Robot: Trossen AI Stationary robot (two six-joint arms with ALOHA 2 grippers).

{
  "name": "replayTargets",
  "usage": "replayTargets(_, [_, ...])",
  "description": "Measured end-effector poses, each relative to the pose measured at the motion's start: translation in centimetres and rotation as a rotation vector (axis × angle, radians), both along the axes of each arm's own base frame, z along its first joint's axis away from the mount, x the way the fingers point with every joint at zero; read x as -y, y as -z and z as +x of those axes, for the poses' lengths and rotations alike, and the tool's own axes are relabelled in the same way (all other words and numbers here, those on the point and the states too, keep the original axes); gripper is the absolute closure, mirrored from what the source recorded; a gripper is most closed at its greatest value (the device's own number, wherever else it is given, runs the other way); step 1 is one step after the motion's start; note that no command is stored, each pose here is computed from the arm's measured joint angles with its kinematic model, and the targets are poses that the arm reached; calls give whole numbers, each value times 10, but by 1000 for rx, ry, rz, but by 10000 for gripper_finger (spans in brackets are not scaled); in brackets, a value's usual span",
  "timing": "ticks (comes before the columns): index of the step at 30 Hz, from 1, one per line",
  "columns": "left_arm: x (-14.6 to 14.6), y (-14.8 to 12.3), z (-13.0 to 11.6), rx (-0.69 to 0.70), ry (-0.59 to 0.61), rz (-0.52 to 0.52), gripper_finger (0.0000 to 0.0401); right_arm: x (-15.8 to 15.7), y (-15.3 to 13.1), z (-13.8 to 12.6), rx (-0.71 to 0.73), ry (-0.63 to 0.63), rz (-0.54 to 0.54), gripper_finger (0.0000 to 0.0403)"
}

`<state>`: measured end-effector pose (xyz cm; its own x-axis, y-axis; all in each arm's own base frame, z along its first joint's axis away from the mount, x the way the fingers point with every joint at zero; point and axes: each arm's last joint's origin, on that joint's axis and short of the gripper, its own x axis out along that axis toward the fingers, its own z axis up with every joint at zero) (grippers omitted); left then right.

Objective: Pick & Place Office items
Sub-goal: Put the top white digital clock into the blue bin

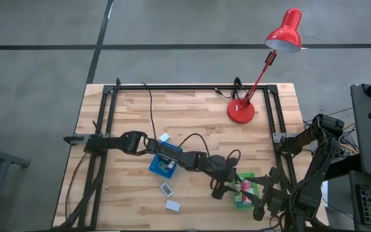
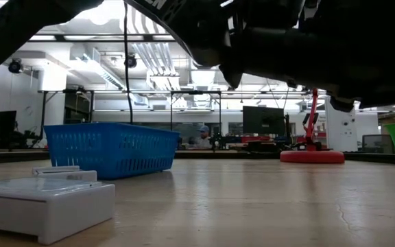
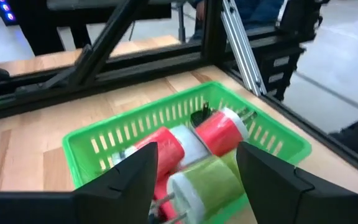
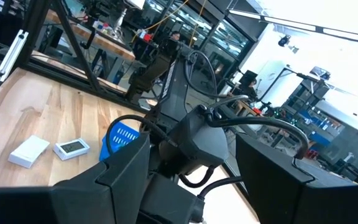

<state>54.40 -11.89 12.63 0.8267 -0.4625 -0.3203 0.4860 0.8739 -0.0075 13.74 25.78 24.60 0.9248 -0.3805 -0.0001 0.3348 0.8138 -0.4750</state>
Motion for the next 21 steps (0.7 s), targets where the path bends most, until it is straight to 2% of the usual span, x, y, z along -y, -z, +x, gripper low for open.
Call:
replayTargets(7, [1, -20, -9, -63, -1, 97, 177, 0, 0, 0, 0, 0, 0, 170])
replayTargets(16, [5, -48, -37, -301, -48, 277, 177, 0, 0, 0, 1, 0, 2, 170])
replayTargets(21, [11, -58, -59, -413, -119, 385, 177, 0, 1, 0, -2, -2, 10, 170])
